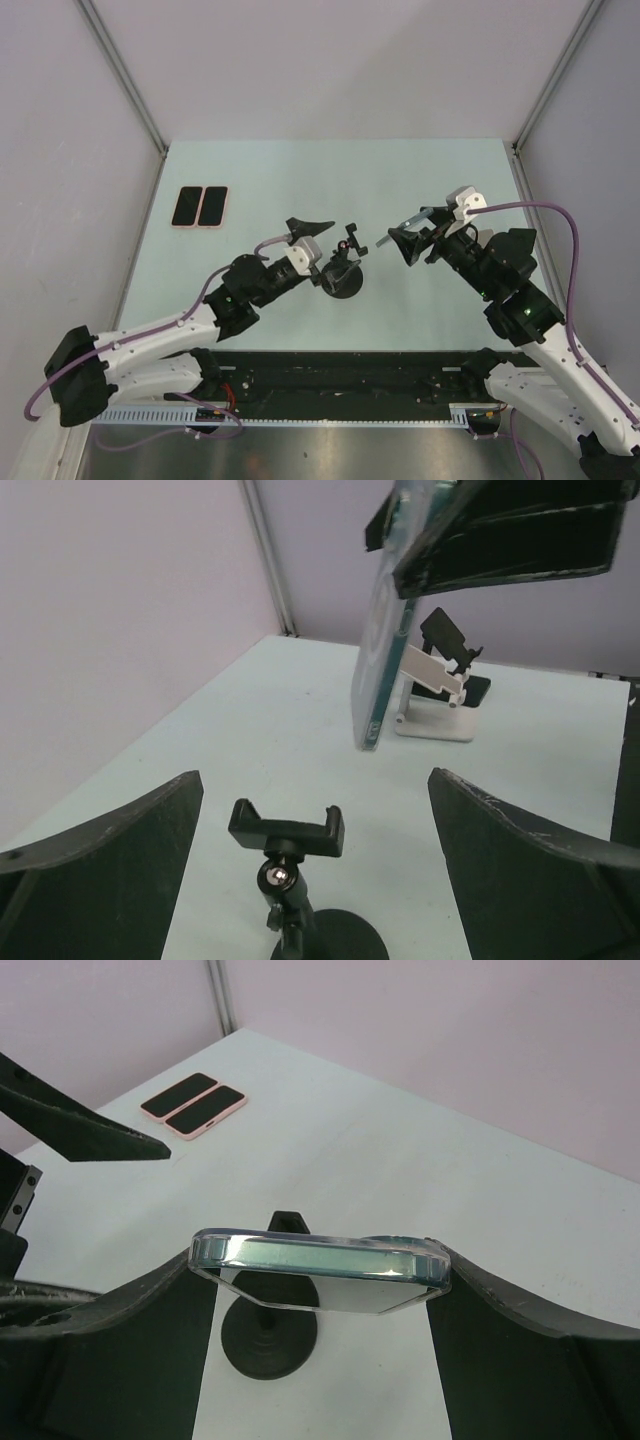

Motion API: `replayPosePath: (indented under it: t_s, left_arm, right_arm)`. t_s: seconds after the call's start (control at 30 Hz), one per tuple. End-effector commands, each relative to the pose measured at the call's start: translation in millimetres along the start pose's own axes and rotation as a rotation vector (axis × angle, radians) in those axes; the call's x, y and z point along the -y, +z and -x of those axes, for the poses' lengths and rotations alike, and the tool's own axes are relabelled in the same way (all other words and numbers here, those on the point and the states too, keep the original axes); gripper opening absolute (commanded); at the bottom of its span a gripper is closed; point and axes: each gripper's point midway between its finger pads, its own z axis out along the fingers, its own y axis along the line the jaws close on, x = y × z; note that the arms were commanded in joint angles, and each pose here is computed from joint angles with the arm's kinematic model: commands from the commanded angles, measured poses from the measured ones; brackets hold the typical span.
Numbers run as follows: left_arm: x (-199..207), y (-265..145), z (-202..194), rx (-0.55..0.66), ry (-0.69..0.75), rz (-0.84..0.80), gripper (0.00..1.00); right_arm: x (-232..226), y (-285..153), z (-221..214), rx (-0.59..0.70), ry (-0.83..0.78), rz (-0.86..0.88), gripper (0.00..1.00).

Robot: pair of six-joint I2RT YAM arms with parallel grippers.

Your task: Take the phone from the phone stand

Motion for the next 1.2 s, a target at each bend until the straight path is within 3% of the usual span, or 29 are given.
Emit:
replayPosePath:
  t_s: [0.0,0.33,0.63,0.9,0.93,1.17]
  left_arm:
    - [9,15,25,0.035,0.198,-0.032,1.00]
    - [15,48,24,-0.029,0.279,0.029,0.93]
    - [25,59,16,-0.054,0.279,0.028,0.77]
    - [29,60,17,-0.057,0.278,0.037,0.49]
    - [28,60,19,-0.054,0.274,0.041,0.39]
    - [24,52,21,-0.053,0.242,0.066,0.04]
  right_arm:
    - [-11,-7,62,0.186,0.034,0.051,0.00]
    - [-28,-16,77,0.240,0.063,0.144,0.00]
    - [-36,-20,88,0.280,0.093,0.186,0.00]
    - [-41,-18,89,0.279,0.120,0.214,0.00]
    - [-41,-18,88,0.278,0.122,0.214,0.00]
    - [-44,-11,84,0.260,0.150,0.225,0.01]
